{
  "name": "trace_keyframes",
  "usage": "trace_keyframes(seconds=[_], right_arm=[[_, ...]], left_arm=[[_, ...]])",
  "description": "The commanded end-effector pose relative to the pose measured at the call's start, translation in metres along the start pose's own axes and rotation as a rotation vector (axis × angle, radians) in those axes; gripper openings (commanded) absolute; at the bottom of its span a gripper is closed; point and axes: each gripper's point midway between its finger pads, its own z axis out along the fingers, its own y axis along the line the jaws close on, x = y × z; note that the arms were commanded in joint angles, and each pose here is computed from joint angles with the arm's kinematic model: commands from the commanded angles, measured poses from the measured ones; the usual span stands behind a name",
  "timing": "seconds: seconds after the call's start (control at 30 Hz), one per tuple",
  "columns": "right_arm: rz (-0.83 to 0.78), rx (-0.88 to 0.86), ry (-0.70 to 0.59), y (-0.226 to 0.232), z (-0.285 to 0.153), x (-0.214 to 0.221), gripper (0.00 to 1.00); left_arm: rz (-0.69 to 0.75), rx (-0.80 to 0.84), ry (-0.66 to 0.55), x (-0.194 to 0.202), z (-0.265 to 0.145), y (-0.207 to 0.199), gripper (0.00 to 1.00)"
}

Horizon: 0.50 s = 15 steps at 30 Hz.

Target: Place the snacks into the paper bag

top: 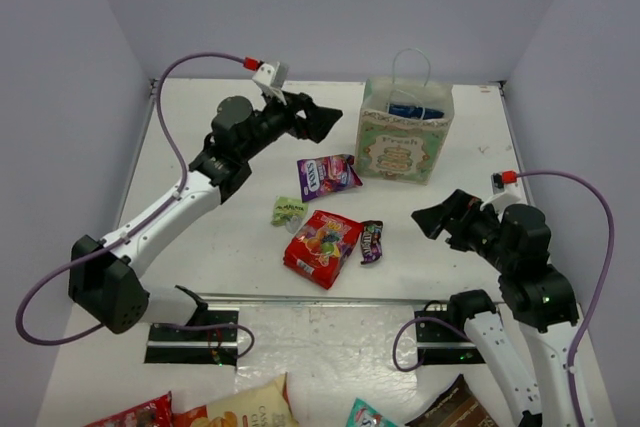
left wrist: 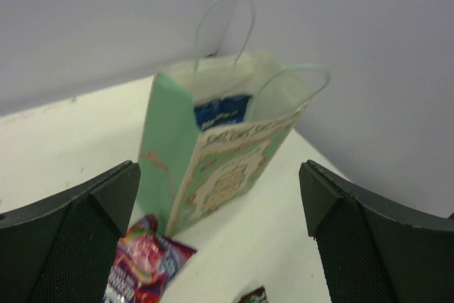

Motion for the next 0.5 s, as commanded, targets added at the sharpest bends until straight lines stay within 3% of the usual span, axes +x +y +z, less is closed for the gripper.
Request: trace_keyframes(seconds=[0.0,0.27,0.43,0.47], right_arm=[[0.001,-0.035,0.028,0.004,0.001,0.007,0.97],[0.028,-0.029,0.078,-0.006,0.012,0.024,0.97],[0.032,-0.027,0.082,-0.009,0.012,0.028,0.97],[0.034,-0.026,0.082,-0.010,0.012,0.028,0.97]], left_arm=[[-0.004,-0.155,0.096,0.044,-0.022,0.043,1.00],[-0.142,-0.242,0.282,0.130,-0.033,0.099,1.00],[-0.199,-0.279,0.358,0.163,-0.029,0.129,1.00],[-0.221,-0.325,0.431,0.187,-0.032,0.140,1.00]])
